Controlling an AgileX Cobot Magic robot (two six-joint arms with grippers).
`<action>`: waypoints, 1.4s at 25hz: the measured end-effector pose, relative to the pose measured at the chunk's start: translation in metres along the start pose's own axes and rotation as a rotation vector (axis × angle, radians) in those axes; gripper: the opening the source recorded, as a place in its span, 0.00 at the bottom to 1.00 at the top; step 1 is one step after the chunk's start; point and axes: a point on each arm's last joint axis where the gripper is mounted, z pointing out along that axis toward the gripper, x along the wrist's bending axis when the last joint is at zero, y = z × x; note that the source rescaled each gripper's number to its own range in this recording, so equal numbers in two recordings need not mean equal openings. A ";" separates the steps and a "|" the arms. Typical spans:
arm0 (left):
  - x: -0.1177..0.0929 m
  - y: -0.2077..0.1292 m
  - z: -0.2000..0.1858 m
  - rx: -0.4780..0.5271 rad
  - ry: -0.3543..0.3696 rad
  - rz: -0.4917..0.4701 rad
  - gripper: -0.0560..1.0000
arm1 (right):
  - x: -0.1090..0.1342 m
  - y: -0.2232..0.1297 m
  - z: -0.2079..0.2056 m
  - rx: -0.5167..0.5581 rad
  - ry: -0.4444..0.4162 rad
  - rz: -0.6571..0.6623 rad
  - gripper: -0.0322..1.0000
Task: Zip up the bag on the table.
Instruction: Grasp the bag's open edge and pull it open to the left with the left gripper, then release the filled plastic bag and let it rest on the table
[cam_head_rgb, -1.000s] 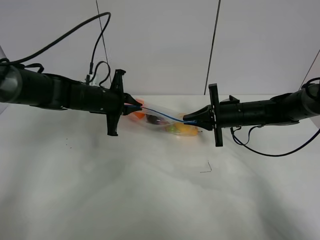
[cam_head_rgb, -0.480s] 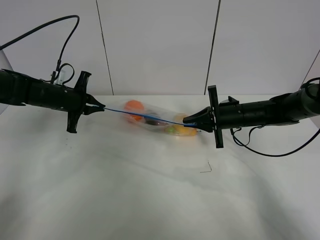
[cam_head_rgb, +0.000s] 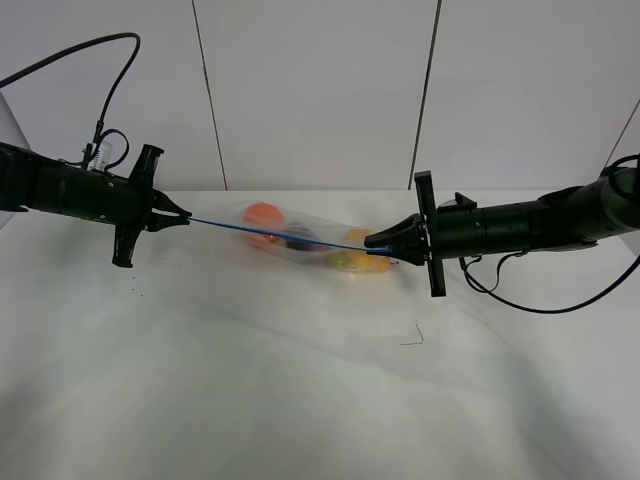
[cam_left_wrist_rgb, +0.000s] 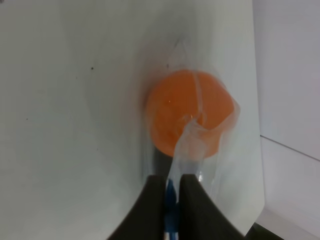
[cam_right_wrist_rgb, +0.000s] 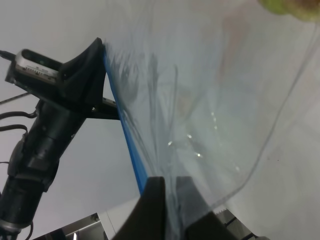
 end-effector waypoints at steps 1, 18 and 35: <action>0.000 0.000 0.000 0.000 0.000 0.000 0.05 | 0.000 0.000 0.000 0.000 0.000 0.000 0.03; -0.044 0.015 -0.011 -0.020 -0.113 0.355 1.00 | -0.001 -0.001 0.000 0.008 -0.010 -0.005 0.03; -0.095 0.006 -0.057 0.050 0.546 1.118 1.00 | -0.001 -0.001 0.000 0.011 -0.014 -0.008 0.03</action>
